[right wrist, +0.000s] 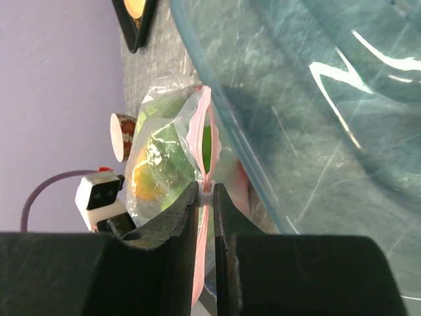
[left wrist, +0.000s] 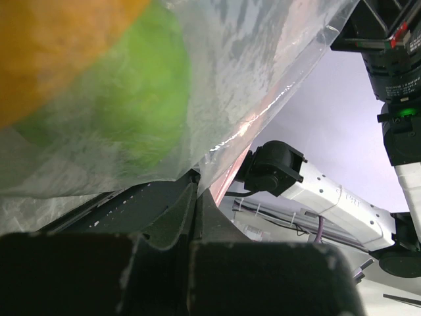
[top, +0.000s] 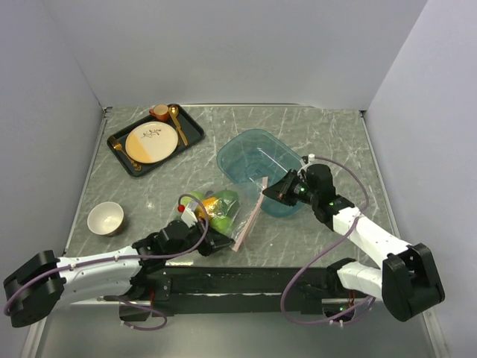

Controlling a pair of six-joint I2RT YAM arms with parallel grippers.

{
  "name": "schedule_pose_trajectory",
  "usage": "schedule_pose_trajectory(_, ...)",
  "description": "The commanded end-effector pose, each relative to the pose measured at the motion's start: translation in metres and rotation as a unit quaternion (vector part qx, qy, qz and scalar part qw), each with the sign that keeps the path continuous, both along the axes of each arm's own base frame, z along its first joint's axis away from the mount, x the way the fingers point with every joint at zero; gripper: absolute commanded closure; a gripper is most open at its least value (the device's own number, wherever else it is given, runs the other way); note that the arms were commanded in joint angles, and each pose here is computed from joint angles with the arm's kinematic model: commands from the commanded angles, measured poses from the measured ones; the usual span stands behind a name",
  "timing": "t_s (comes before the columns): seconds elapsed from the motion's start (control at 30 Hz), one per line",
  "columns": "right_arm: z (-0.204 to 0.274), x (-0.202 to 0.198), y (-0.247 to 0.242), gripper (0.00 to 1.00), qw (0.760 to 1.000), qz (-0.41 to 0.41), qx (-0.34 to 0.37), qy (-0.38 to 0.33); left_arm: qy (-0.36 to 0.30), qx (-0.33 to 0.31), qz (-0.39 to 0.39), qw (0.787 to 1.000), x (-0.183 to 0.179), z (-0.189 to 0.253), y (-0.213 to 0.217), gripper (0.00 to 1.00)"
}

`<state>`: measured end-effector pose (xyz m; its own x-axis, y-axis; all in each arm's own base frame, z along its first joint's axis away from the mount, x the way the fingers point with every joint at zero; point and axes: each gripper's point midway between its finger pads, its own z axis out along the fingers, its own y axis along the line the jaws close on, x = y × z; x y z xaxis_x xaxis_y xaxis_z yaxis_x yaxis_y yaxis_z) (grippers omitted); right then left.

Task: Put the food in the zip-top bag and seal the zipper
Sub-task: Zip the zipper food storage bag at the center of the board.

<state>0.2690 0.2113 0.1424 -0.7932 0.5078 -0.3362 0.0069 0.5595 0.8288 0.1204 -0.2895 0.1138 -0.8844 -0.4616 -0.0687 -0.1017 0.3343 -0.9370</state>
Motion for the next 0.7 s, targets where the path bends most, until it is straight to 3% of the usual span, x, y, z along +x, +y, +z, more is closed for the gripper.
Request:
schedule_pose_trajectory(0.0,0.03,0.038,-0.015,0.96,0.997,-0.046,-0.011,-0.066,-0.005,0.021,-0.037,0.999,-0.011,-0.002,-0.006,0.99)
schedule_pose_trajectory(0.67,0.009,0.059,-0.028,0.93,0.998,-0.044,0.005,-0.048,-0.032,0.093,-0.058,0.993,-0.012,-0.011,-0.015,0.99)
